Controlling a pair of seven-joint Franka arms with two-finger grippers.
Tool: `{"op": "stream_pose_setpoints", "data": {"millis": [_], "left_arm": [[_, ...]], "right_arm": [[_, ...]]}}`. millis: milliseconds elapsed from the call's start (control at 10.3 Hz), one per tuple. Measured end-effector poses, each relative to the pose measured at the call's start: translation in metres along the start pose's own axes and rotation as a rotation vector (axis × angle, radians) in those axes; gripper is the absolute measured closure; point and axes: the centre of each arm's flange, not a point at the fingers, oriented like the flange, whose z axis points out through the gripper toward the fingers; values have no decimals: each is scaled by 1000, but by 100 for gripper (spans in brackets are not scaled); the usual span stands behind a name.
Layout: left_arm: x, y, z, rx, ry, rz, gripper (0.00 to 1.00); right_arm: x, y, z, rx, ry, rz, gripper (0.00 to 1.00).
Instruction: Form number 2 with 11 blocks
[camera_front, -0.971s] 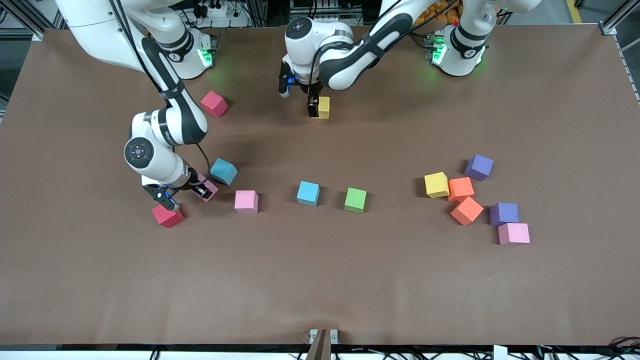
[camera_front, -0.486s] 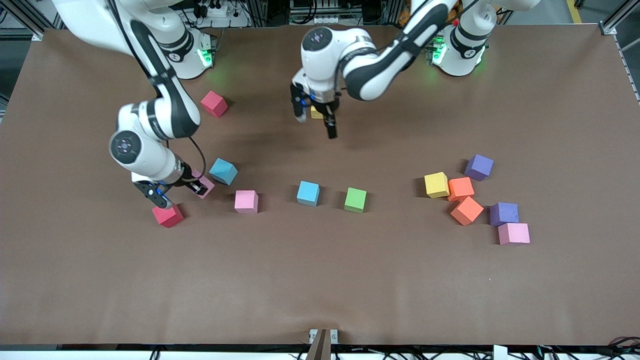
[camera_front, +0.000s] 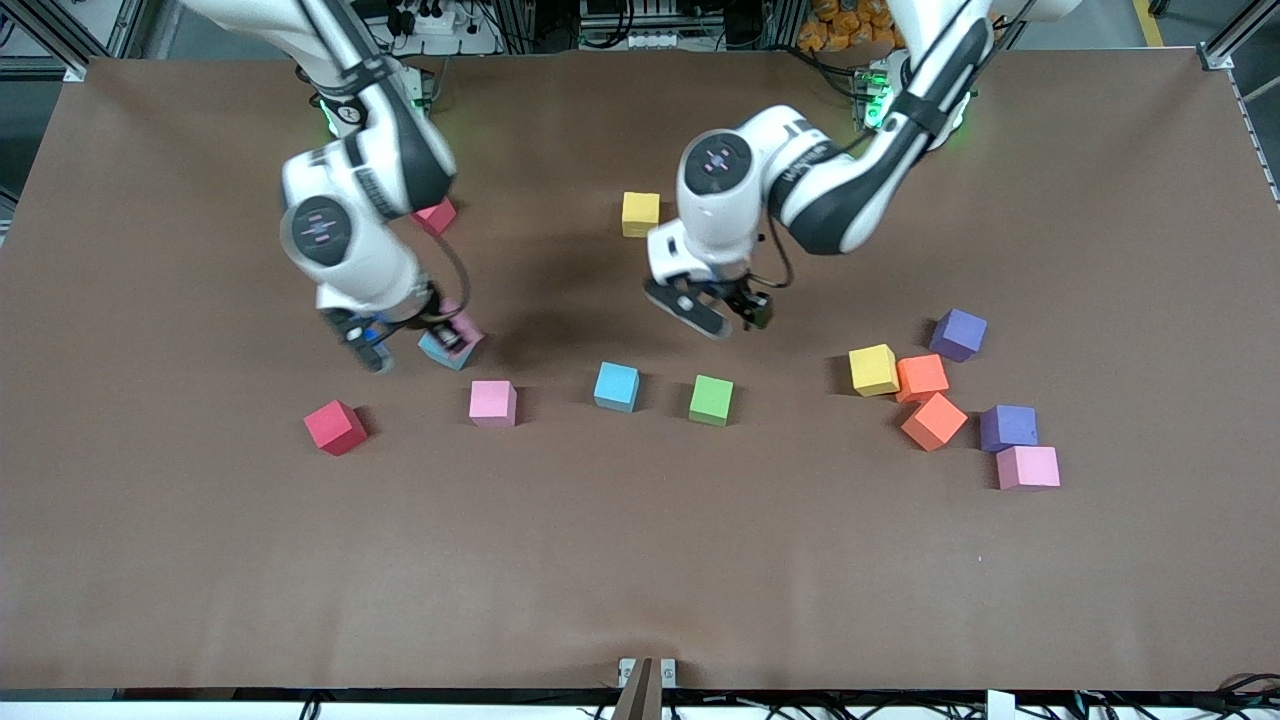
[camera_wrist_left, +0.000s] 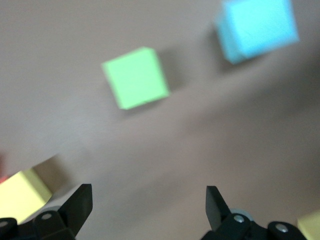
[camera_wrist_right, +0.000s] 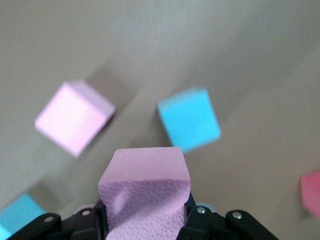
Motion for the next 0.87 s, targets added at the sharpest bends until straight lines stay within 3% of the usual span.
{"op": "stream_pose_setpoints", "data": {"millis": [194, 389, 583, 874], "left_arm": [[29, -62, -12, -6, 32, -191, 0], [46, -102, -3, -47, 13, -302, 0], [54, -98, 23, -58, -21, -350, 0], [68, -74, 46, -71, -38, -342, 0]], "right_arm": [[-45, -4, 10, -32, -7, 52, 46], [-68, -3, 15, -67, -24, 119, 46], [-84, -1, 19, -88, -70, 156, 46], [-136, 9, 37, -162, -63, 179, 46]]}}
